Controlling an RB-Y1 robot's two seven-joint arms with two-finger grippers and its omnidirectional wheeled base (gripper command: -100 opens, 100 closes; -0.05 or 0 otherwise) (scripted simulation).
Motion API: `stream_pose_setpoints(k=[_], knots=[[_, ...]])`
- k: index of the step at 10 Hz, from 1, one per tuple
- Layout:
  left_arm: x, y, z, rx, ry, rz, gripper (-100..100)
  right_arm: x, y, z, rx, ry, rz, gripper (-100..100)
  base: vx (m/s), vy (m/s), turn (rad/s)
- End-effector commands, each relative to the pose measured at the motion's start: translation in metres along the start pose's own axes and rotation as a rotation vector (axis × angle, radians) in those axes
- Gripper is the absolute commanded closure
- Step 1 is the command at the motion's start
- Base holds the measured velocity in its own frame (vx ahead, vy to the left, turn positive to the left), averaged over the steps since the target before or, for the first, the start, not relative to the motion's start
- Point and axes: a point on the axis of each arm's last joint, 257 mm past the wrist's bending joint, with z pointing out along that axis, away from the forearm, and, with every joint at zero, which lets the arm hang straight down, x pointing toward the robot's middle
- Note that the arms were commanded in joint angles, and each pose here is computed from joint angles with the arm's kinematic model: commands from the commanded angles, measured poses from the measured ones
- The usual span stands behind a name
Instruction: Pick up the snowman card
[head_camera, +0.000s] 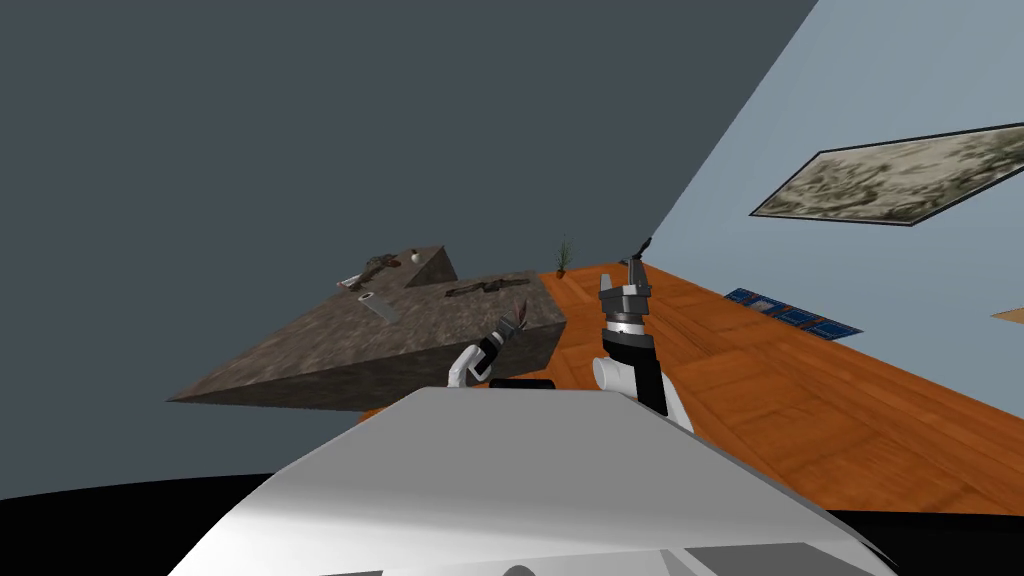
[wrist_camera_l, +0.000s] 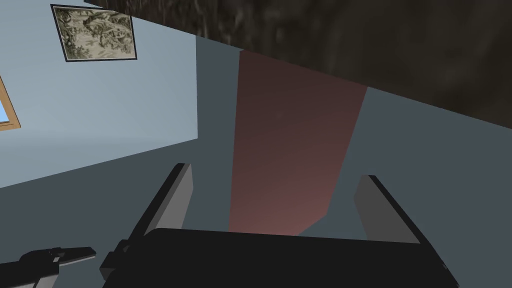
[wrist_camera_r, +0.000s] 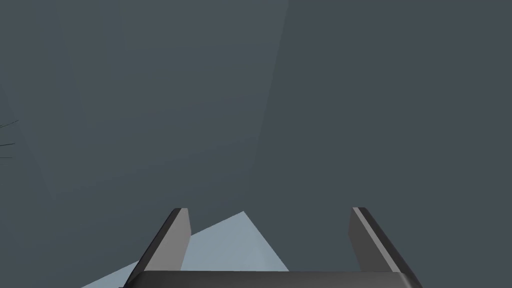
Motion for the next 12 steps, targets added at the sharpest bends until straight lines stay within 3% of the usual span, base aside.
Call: stream_pose_setpoints(k=[1,2,3,4,5,7,8,9,10,12], knots=[[-0.002,0.034,-0.022,-0.051,-0.002,0.001,-100,0.000,0.000,0.000,0.000,0.000,0.000,0,-0.027,-0.100,-0.286],[-0.002,0.035,-0.023,-0.052,-0.002,0.001,-100,0.000,0.000,0.000,0.000,0.000,0.000,0,-0.023,-0.079,-0.154],[-0.007,0.063,-0.039,-0.091,-0.010,0.000,-100,0.000,0.000,0.000,0.000,0.000,0.000,0,-0.027,-0.103,-0.309],[-0.010,0.082,-0.055,-0.108,-0.012,0.002,-100,0.000,0.000,0.000,0.000,0.000,0.000,0,-0.046,-0.159,-0.414],[-0.012,0.096,-0.060,-0.132,-0.012,0.014,-100,0.000,0.000,0.000,0.000,0.000,0.000,0,-0.023,-0.127,-0.136],[-0.027,0.137,-0.092,-0.182,-0.032,0.021,-100,0.000,0.000,0.000,0.000,0.000,0.000,0,-0.013,-0.139,-0.327],[-0.031,0.151,-0.099,-0.202,-0.029,0.039,-100,0.000,0.000,0.000,0.000,0.000,0.000,0,-0.019,-0.112,-0.197],[-0.026,0.143,-0.092,-0.191,-0.028,0.028,-100,0.000,0.000,0.000,0.000,0.000,0.000,0,-0.006,-0.034,-0.008],[-0.027,0.145,-0.093,-0.193,-0.029,0.030,100,0.000,0.000,0.000,0.000,0.000,0.000,0,0.000,-0.006,0.013],[-0.026,0.145,-0.093,-0.195,-0.029,0.029,100,0.000,0.000,0.000,0.000,0.000,0.000,0,-0.001,-0.003,-0.001]])
